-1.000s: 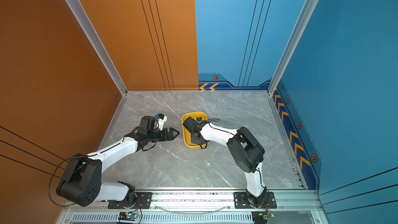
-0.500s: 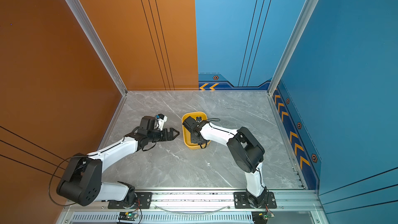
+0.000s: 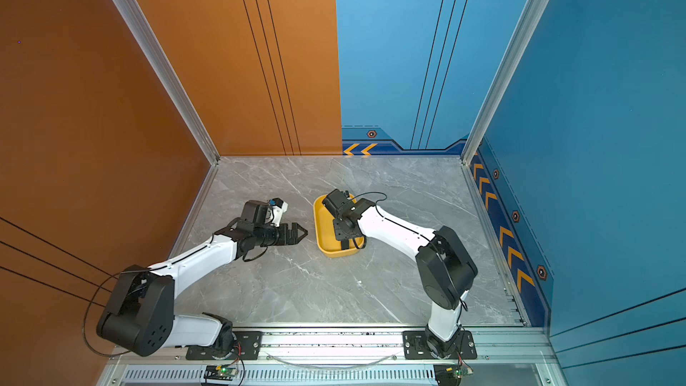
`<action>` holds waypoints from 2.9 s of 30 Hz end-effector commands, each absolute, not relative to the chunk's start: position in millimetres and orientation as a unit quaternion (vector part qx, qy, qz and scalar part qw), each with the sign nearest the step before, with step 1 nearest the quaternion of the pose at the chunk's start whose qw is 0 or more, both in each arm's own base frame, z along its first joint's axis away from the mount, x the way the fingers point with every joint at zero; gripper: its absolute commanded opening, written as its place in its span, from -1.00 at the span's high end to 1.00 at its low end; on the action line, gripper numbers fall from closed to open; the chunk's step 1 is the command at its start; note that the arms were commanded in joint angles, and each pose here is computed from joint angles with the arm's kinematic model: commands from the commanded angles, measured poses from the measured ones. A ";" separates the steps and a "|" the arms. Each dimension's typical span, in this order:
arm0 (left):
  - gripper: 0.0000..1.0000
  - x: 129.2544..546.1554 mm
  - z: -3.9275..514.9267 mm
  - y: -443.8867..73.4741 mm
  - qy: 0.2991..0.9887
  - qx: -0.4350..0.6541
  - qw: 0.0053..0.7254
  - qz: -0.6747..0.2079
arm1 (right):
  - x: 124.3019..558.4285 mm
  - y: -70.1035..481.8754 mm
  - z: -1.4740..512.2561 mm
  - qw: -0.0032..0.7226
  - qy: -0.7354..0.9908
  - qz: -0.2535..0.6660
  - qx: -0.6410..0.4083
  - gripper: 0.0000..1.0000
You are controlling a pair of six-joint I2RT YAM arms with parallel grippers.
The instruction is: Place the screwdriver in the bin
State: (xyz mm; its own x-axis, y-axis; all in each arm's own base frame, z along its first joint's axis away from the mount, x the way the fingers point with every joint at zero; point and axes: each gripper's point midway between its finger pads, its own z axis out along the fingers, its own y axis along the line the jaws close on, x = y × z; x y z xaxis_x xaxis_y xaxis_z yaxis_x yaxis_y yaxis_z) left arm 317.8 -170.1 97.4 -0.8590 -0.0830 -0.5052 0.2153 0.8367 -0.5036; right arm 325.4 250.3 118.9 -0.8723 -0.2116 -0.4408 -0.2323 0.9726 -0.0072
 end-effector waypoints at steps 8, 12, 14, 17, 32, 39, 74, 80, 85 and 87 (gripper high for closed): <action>-0.96 340.7 134.7 -147.5 0.911 0.085 0.345 -0.211 | 322.9 160.3 168.9 0.325 0.910 -0.091 -0.242 -0.06; -0.96 355.3 142.2 -129.8 0.898 0.085 0.393 -0.179 | 329.0 123.2 175.3 0.387 0.901 -0.069 -0.182 -0.09; -0.96 360.0 144.8 -119.6 0.889 0.085 0.420 -0.160 | 332.7 102.1 178.6 0.426 0.890 -0.066 -0.147 -0.11; -0.96 363.6 152.2 -101.4 0.871 0.085 0.468 -0.120 | 335.1 75.8 179.4 0.491 0.862 -0.064 -0.110 -0.21; -0.96 356.9 147.7 -4.0 0.813 -0.010 0.582 0.006 | 345.1 -2.8 151.9 0.562 0.824 -0.064 0.030 -0.37; -0.96 365.8 129.1 3.2 0.815 -0.010 0.578 0.018 | 350.4 -16.3 144.1 0.584 0.808 -0.044 0.065 -0.37; -0.96 397.9 88.6 3.3 0.821 0.000 0.572 0.005 | 394.3 -16.3 93.0 0.576 0.814 -0.040 0.060 -0.40; -0.96 397.8 88.5 3.3 0.821 0.000 0.571 0.005 | 394.2 -16.9 92.7 0.576 0.815 -0.040 0.060 -0.93; -0.96 397.9 89.0 3.6 0.820 0.000 0.572 0.005 | 394.7 -16.7 93.2 0.576 0.814 -0.038 0.060 -1.00; -0.96 397.5 88.2 3.4 0.821 0.000 0.571 0.005 | 394.2 -16.8 92.8 0.576 0.814 -0.038 0.060 -1.00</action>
